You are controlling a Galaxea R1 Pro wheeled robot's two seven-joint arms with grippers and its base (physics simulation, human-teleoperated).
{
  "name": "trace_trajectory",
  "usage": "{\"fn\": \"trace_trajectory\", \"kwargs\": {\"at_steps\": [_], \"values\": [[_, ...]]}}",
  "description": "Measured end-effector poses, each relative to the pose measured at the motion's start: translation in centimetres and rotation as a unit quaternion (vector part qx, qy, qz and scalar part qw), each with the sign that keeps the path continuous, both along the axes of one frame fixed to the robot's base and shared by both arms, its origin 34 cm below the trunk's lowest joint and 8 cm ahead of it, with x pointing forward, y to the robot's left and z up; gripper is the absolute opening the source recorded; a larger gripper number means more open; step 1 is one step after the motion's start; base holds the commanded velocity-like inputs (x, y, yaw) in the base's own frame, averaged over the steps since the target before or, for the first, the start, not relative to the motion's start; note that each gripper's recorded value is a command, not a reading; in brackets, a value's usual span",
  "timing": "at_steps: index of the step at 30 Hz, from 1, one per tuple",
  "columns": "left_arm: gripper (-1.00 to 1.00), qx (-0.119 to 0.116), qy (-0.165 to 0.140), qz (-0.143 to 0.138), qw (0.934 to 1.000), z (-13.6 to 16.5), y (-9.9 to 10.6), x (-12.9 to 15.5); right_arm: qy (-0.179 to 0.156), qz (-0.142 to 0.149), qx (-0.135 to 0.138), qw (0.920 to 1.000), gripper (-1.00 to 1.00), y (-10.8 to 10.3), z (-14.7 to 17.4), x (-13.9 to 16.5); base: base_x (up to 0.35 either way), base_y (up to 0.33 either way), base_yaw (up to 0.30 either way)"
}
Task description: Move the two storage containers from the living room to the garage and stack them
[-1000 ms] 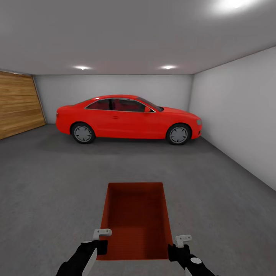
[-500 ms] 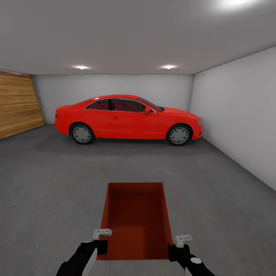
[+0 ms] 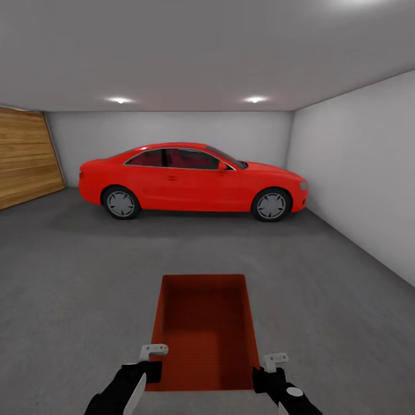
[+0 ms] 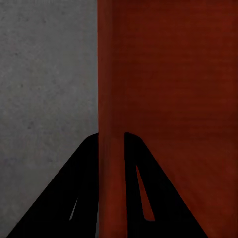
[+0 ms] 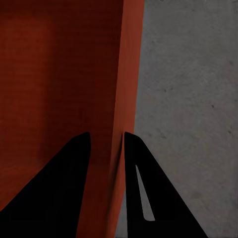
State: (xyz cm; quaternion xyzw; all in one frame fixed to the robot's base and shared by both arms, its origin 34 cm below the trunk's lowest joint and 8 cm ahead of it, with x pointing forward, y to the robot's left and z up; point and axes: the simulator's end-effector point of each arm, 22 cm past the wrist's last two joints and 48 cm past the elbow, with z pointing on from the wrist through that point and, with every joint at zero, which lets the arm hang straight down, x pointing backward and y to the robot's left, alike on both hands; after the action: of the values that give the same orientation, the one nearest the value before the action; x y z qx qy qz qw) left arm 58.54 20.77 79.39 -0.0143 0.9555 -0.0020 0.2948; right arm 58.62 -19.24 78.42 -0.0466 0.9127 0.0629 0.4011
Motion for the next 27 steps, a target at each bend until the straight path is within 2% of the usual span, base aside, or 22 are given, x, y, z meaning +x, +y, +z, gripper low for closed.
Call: {"fn": "trace_trajectory", "kwargs": {"at_steps": [7, 27], "values": [[-1.00, 0.000, 0.000, 0.000, 1.0000, 0.00, -0.01, 0.00, 0.000, 0.000, 0.000, 1.0000, -1.00, 0.00, 0.00, 0.00, 0.324, 0.000, -0.053], [-1.00, 0.000, 0.000, 0.000, 1.0000, 0.00, -0.02, 0.00, 0.000, 0.000, 0.000, 1.0000, -1.00, -0.02, 0.00, 0.00, 0.324, 0.000, -0.270]]}}
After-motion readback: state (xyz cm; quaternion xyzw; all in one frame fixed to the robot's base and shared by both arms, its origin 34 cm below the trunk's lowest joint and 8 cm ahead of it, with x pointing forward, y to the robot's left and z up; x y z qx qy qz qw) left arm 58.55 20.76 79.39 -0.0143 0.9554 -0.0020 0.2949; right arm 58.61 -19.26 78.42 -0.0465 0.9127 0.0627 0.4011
